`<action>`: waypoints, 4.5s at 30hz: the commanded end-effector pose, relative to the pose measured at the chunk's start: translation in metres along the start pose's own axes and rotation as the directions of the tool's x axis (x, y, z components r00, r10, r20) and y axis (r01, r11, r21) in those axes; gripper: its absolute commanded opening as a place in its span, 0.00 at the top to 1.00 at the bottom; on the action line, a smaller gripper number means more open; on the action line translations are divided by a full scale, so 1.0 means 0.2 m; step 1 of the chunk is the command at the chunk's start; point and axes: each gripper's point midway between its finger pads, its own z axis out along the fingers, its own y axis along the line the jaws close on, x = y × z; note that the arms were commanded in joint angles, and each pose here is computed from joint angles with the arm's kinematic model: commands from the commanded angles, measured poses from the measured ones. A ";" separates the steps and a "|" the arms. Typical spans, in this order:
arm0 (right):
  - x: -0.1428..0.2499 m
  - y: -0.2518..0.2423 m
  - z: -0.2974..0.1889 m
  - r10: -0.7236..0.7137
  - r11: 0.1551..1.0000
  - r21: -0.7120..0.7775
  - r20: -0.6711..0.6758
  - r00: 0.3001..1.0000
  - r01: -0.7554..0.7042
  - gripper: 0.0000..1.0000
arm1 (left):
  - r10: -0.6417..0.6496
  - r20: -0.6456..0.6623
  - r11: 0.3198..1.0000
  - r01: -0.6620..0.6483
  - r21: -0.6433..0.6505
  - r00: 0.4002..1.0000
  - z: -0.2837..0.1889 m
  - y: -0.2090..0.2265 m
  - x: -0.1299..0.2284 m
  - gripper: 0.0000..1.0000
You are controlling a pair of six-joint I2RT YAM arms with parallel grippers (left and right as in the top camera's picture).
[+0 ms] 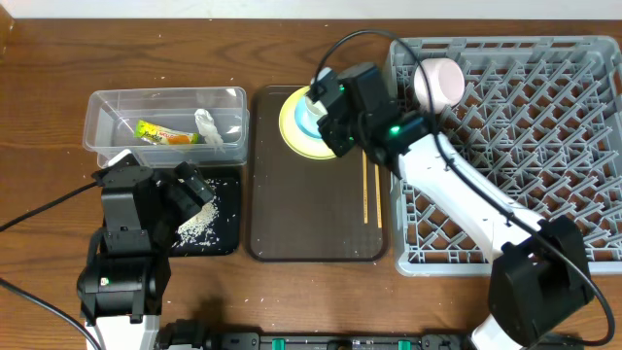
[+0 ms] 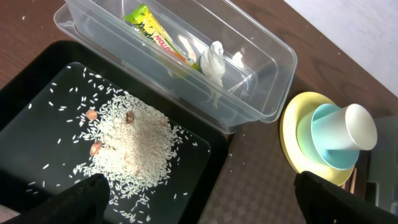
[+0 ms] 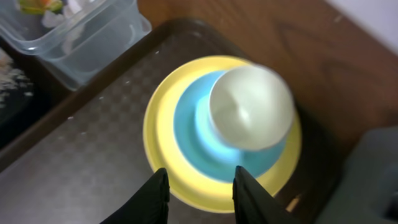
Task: Sort waste into correct bins and load items into the dishwasher rack
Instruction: 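Grasp the white cup atop the blue bowl with the right gripper, then lift the white cup and carry it right to the dish rack, then lower the white cup into the rack and open the right gripper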
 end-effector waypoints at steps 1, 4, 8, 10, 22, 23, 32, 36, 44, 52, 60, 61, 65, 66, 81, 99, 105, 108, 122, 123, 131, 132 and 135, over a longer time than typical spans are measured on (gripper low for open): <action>-0.05 -0.04 -0.02 -0.088 0.992 0.093 0.018 0.996 0.086 0.68 | -0.004 0.022 1.000 0.004 -0.001 1.000 -0.02 0.00 -0.04 0.02; -0.07 -0.05 0.01 -0.089 0.992 0.098 0.036 0.995 0.085 0.71 | -0.004 0.023 1.000 0.004 -0.001 1.000 -0.02 0.00 -0.04 0.02; -0.07 -0.05 0.09 -0.090 0.991 0.100 0.051 0.995 0.085 0.71 | -0.004 0.023 1.000 0.004 -0.001 1.000 -0.02 0.00 -0.04 0.02; -0.07 -0.05 0.14 -0.090 0.991 0.101 0.056 0.994 0.084 0.71 | -0.004 0.022 1.000 0.004 -0.001 1.000 -0.02 0.00 -0.04 0.02; 0.09 0.00 0.38 -0.086 0.995 0.044 -0.005 0.996 0.086 0.69 | -0.004 0.022 1.000 0.004 -0.001 1.000 -0.02 0.00 -0.04 0.02; 0.10 0.00 0.39 -0.085 0.995 0.043 -0.013 0.996 0.086 0.69 | -0.004 0.022 1.000 0.004 -0.001 1.000 -0.02 0.00 -0.04 0.02; 0.10 0.00 0.40 -0.086 0.995 0.042 -0.013 0.996 0.086 0.79 | -0.004 0.023 1.000 0.004 -0.001 1.000 -0.02 0.00 -0.04 0.02; 0.12 0.00 0.40 -0.085 0.996 0.039 -0.025 0.996 0.086 0.84 | -0.004 0.022 1.000 0.004 -0.001 1.000 -0.02 0.00 -0.04 0.02; 0.06 0.00 0.36 -0.075 0.996 0.046 0.007 0.997 0.075 0.93 | -0.004 0.021 1.000 0.004 -0.003 1.000 -0.02 0.00 -0.04 0.02; -0.12 -0.01 0.12 -0.081 0.996 0.050 0.102 0.992 0.076 0.99 | -0.004 0.017 1.000 0.004 -0.005 1.000 -0.01 0.00 -0.03 0.02; -0.19 0.08 -0.31 0.090 0.971 -0.233 0.148 0.985 -0.054 0.99 | -0.004 0.016 1.000 0.004 -0.005 1.000 -0.01 0.00 -0.03 0.02; -0.17 0.09 -0.36 0.110 0.955 -0.290 0.144 0.983 -0.065 0.99 | -0.003 0.016 1.000 0.004 -0.005 1.000 -0.01 0.00 -0.03 0.02; -0.08 0.02 -0.55 0.230 0.877 -0.452 0.091 0.969 -0.166 0.99 | -0.003 0.016 1.000 0.004 -0.005 1.000 -0.01 0.00 -0.03 0.02; -0.06 -0.01 -0.58 0.266 0.854 -0.480 0.073 0.961 -0.200 0.99 | -0.004 0.016 1.000 0.004 -0.005 1.000 -0.01 0.00 -0.03 0.02; 0.25 -0.45 -0.81 0.655 0.532 -0.722 0.021 0.755 -0.442 0.99 | -0.004 0.016 1.000 0.004 -0.005 1.000 -0.01 0.00 -0.03 0.02; 0.54 -0.51 -0.54 0.757 0.499 -0.641 -0.005 0.653 -0.583 0.99 | -0.003 0.016 1.000 0.004 -0.005 1.000 -0.01 0.00 -0.03 0.02; 0.54 -0.57 -0.51 0.778 0.512 -0.598 0.018 0.628 -0.617 0.99 | -0.004 0.016 1.000 0.004 -0.005 1.000 -0.01 0.00 -0.03 0.02; 0.53 -0.58 -0.50 0.782 0.506 -0.600 0.017 0.622 -0.620 0.99 | -0.003 0.016 1.000 0.004 -0.005 1.000 -0.01 0.00 -0.03 0.02; 0.57 -0.54 -0.36 0.772 0.480 -0.635 -0.023 0.635 -0.606 0.99 | -0.004 0.017 1.000 0.004 -0.005 1.000 -0.01 0.00 -0.03 0.02; 0.58 -0.55 -0.36 0.774 0.478 -0.633 -0.024 0.633 -0.608 0.99 | -0.004 0.017 1.000 0.004 -0.005 1.000 -0.01 0.00 -0.03 0.02; 0.60 -0.57 -0.36 0.788 0.464 -0.622 -0.036 0.615 -0.630 0.99 | -0.003 0.016 1.000 0.004 -0.005 1.000 -0.01 0.00 -0.03 0.02; 0.61 -0.56 -0.36 0.790 0.457 -0.621 -0.044 0.611 -0.636 0.99 | -0.004 0.017 1.000 0.004 -0.005 1.000 -0.01 0.00 -0.03 0.02; 0.63 -0.57 -0.36 0.804 0.434 -0.613 -0.066 0.591 -0.660 0.99 | -0.003 0.016 1.000 0.004 -0.005 1.000 -0.01 0.00 -0.03 0.02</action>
